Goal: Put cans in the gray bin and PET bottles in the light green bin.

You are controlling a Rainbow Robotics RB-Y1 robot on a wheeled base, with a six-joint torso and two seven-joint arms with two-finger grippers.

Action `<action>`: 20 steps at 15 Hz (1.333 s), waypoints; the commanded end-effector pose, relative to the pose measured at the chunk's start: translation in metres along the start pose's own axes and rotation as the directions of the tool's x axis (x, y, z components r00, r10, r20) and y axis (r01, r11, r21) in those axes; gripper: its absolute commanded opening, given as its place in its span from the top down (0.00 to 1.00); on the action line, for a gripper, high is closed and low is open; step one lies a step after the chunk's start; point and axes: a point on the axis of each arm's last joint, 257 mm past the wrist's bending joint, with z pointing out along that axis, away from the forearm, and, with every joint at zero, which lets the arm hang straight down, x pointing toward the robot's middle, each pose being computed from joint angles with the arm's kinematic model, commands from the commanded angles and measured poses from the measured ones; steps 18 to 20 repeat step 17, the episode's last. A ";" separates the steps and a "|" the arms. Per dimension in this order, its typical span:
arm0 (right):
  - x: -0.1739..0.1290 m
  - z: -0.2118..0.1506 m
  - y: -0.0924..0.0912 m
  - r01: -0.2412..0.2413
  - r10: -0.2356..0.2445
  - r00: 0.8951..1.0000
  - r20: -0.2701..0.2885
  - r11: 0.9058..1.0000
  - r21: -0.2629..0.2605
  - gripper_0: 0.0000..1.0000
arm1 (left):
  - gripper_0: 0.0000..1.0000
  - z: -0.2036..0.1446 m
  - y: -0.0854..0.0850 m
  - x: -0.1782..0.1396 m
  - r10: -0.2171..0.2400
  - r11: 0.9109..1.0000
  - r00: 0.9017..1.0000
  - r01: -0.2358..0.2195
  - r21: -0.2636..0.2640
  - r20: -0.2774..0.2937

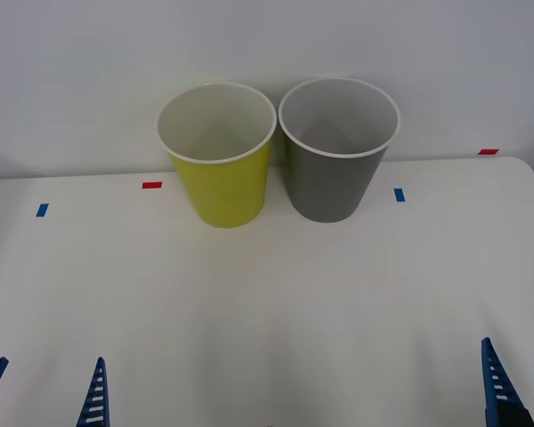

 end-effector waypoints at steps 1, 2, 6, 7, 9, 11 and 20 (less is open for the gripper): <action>0.000 0.000 0.000 -0.001 0.001 1.000 0.000 1.000 0.000 0.00 | 0.00 0.000 0.000 0.000 0.000 1.000 1.000 0.000 0.000 0.000; 0.000 0.000 0.000 -0.001 0.001 1.000 0.000 1.000 0.000 0.00 | 0.00 0.000 0.000 0.000 0.000 1.000 1.000 0.000 0.000 0.000; 0.000 0.000 0.000 -0.001 0.001 1.000 0.000 1.000 0.000 0.00 | 0.00 0.000 0.000 0.000 0.000 1.000 1.000 0.000 0.000 0.000; 0.000 0.000 0.000 -0.001 0.001 1.000 0.000 1.000 0.000 0.00 | 0.00 0.000 0.000 0.000 0.000 1.000 1.000 0.000 0.000 0.000; 0.000 0.000 0.000 -0.001 0.001 1.000 0.000 1.000 0.000 0.00 | 0.00 0.000 0.000 0.000 0.000 1.000 1.000 0.000 0.000 0.000; 0.000 0.000 0.000 -0.001 0.001 1.000 0.000 1.000 0.000 0.00 | 0.00 0.000 0.000 0.000 0.000 1.000 1.000 0.000 0.000 0.000; 0.000 0.000 0.000 -0.001 0.001 1.000 0.000 1.000 0.000 0.00 | 0.00 0.000 0.000 0.000 0.000 1.000 1.000 0.000 0.000 0.000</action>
